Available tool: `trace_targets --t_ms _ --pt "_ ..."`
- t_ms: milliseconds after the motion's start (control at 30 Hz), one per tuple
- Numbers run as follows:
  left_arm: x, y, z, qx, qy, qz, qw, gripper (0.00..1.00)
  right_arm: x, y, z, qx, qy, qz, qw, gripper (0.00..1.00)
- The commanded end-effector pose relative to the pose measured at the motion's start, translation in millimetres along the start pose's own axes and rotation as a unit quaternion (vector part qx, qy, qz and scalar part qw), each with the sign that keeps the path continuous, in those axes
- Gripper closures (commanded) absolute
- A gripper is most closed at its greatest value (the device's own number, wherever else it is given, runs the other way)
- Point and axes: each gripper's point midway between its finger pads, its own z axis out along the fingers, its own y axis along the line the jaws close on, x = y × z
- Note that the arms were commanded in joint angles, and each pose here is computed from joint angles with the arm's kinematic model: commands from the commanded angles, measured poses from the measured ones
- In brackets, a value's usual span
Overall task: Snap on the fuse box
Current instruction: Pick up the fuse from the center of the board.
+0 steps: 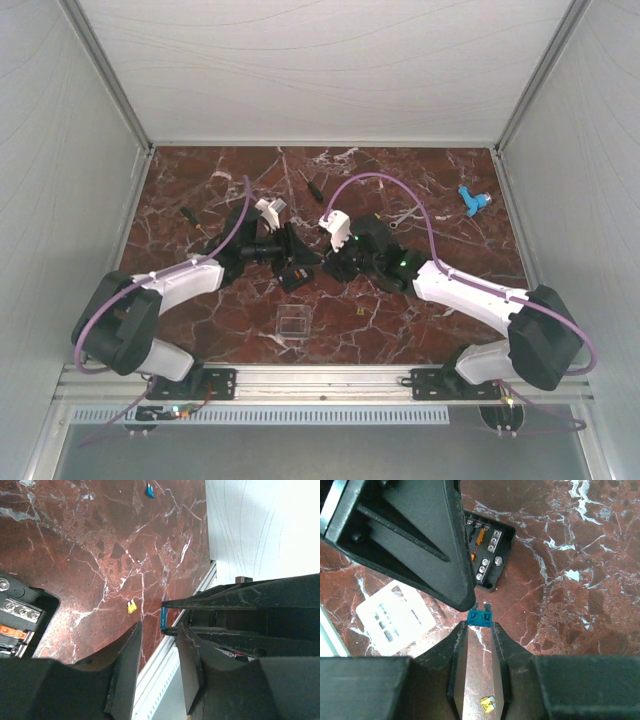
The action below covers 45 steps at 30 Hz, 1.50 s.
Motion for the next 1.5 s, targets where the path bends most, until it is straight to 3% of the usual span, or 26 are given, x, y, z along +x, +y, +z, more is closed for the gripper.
trace_targets --t_ms 0,533,633,667,900,1200,1467 --pt "-16 -23 6 0.026 -0.018 0.032 0.999 0.67 -17 6 -4 -0.011 -0.035 -0.017 0.999 0.82" --pt "-12 -26 10 0.032 -0.008 0.041 0.999 0.87 -14 10 -2 -0.018 -0.036 -0.021 0.999 0.82" --pt "-12 -29 8 0.035 -0.011 0.045 0.998 0.96 -14 11 -2 -0.019 -0.039 -0.02 0.999 0.81" --pt "-12 -30 8 0.036 -0.012 0.047 0.998 1.0 -15 11 -2 -0.019 -0.039 -0.019 0.999 0.81" --pt "-13 -42 -1 0.057 -0.032 0.055 0.996 1.0 -34 10 -15 -0.03 -0.084 0.052 0.995 0.68" --pt "-26 -72 -22 0.11 -0.105 0.052 0.987 1.0 -79 1 -57 -0.074 -0.212 0.257 0.94 0.65" --pt "-35 -104 -52 0.164 -0.176 0.05 0.969 1.0 -101 8 -75 -0.127 -0.283 0.351 0.883 0.66"
